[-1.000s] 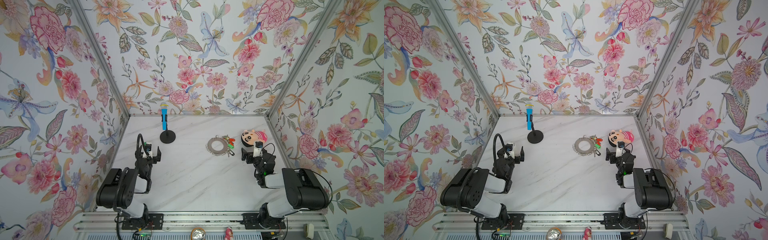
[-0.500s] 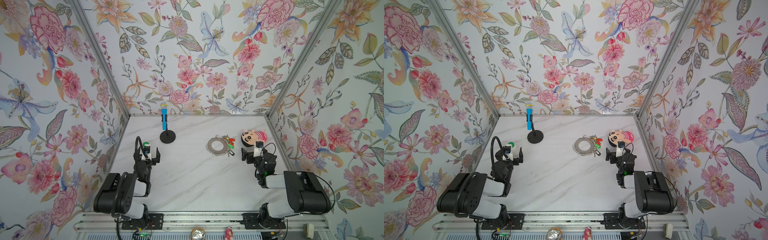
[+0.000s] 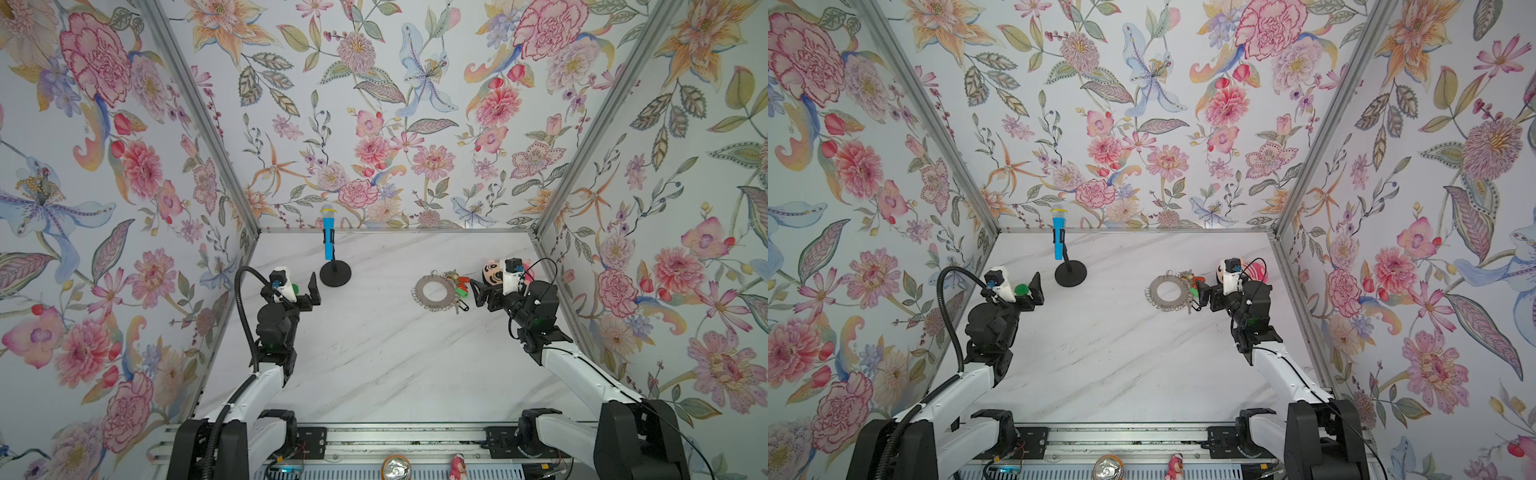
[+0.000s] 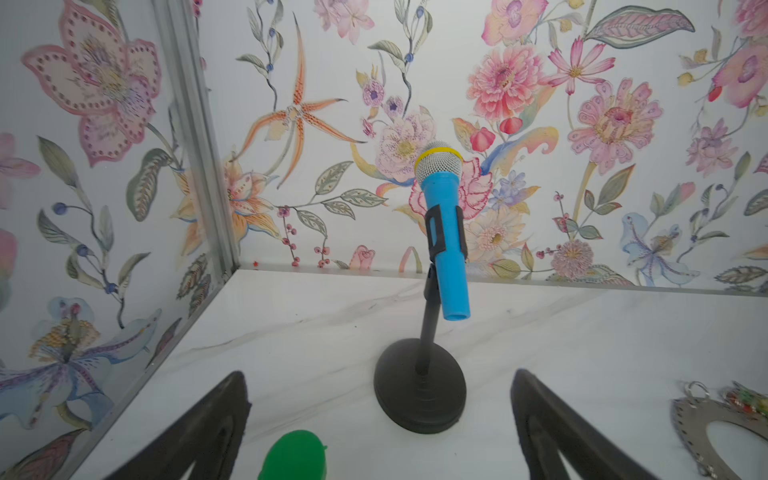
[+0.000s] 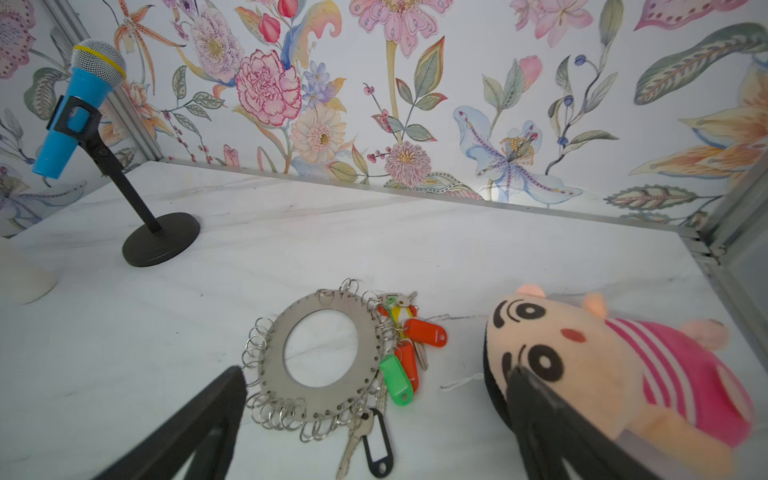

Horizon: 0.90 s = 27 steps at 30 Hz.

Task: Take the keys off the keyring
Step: 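Move both grippers toward the steel key ring plate from opposite sides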

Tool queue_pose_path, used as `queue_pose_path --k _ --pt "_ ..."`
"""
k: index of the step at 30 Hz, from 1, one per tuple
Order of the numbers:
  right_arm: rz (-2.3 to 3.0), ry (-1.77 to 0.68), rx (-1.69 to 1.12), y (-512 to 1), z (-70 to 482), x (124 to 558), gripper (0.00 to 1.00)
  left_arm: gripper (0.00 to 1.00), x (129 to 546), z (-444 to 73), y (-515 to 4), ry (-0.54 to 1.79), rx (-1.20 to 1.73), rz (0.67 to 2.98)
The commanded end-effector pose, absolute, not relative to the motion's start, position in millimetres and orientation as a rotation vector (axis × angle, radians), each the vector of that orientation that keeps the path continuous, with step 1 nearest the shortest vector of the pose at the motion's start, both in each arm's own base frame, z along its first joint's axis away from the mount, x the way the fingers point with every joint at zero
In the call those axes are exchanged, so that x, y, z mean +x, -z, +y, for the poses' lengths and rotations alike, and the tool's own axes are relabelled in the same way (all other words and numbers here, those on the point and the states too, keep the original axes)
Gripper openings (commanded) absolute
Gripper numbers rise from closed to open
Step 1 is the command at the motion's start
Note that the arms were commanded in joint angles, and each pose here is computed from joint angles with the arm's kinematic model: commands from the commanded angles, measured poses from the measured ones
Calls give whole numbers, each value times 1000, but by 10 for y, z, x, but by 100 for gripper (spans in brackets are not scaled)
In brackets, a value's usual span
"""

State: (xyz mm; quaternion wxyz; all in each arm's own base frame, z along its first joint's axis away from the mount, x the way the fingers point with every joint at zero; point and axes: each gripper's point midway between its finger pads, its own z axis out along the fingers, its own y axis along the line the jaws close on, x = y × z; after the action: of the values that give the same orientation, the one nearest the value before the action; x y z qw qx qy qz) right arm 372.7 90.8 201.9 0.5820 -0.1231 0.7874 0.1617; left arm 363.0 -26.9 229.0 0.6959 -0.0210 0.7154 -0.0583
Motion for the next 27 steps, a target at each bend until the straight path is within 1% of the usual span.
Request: queue_pose_path --k 1,7,13,18,25,27 --pt "2031 -510 -237 -1742 1055 3634 98 99 3615 -594 -2118 341 -77 1734" --pt "2156 -533 -138 -1524 1130 3771 91 99 3554 -1170 -2198 638 -5 1725" --pt "2252 -543 -3 -1183 1087 3955 84 99 3563 -1639 -2160 867 30 1733" --pt "2302 -539 43 -1010 1086 4158 80 99 3644 -1945 -2045 938 50 1789" --pt "2361 -517 74 -752 1113 4407 77 99 3795 -2205 -1916 992 56 1839" --pt "2403 -516 94 -647 1123 4460 74 99 3834 -2276 -1878 1003 63 1855"
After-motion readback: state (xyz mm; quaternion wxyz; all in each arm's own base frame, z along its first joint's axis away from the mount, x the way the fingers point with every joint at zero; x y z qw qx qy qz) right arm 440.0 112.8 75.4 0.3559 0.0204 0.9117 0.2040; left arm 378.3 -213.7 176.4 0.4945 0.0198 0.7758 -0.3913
